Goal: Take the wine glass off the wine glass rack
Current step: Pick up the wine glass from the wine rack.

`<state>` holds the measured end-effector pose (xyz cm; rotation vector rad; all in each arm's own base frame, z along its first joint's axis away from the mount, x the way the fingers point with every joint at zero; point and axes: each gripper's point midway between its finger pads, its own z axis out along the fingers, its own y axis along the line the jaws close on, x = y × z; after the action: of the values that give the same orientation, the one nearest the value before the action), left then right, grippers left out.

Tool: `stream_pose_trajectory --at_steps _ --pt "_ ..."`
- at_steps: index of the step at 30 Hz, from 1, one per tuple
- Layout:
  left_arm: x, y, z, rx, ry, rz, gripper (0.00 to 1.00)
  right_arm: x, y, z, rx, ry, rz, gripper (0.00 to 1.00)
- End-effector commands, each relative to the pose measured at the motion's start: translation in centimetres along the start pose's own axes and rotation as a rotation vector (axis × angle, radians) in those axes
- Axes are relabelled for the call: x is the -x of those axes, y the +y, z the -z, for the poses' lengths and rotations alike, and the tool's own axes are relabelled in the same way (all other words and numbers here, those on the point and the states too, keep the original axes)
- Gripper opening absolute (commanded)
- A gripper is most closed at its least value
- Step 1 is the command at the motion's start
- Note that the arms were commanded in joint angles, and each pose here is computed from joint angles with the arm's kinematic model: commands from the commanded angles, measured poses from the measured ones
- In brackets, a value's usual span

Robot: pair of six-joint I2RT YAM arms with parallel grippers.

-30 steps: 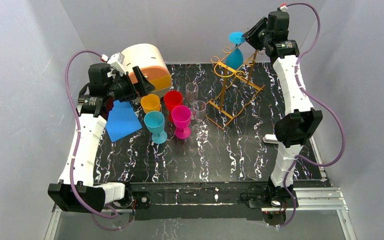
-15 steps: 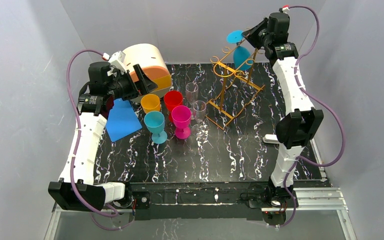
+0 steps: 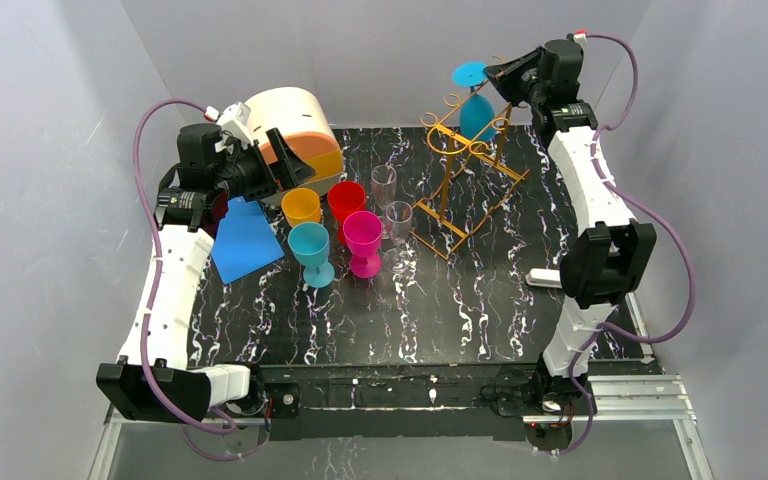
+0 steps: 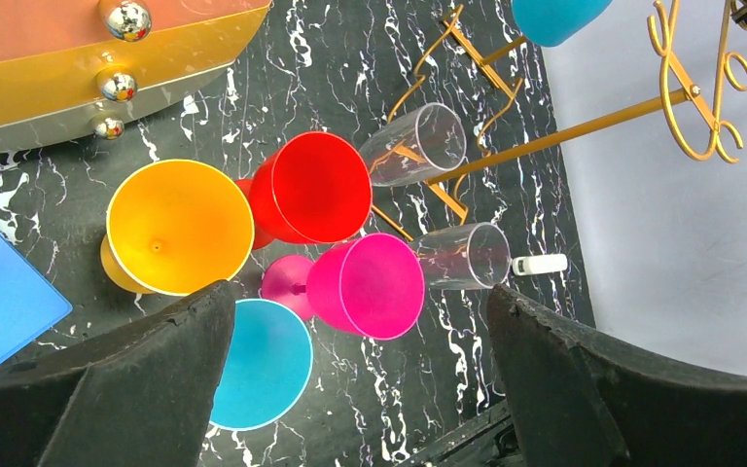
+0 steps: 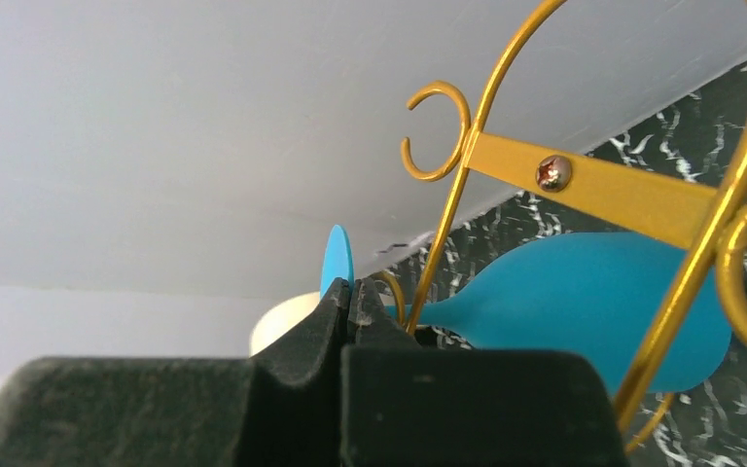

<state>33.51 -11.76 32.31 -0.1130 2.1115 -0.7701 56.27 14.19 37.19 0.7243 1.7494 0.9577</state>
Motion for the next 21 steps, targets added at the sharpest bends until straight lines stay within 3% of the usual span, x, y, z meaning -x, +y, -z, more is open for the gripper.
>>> stream_pose_trajectory --at_steps 1,15,21 --pt "0.1 0.2 0.0 0.001 -0.008 0.004 0.98 1.9 4.5 1.9 0.167 -0.064 -0.109 0.01" --pt "0.0 0.1 0.1 -0.003 -0.006 0.006 0.98 1.4 5.3 0.4 0.192 -0.015 -0.121 0.01" --pt "0.1 -0.1 0.1 -0.008 -0.009 0.011 0.98 2.6 4.4 0.5 0.118 -0.099 -0.121 0.01"
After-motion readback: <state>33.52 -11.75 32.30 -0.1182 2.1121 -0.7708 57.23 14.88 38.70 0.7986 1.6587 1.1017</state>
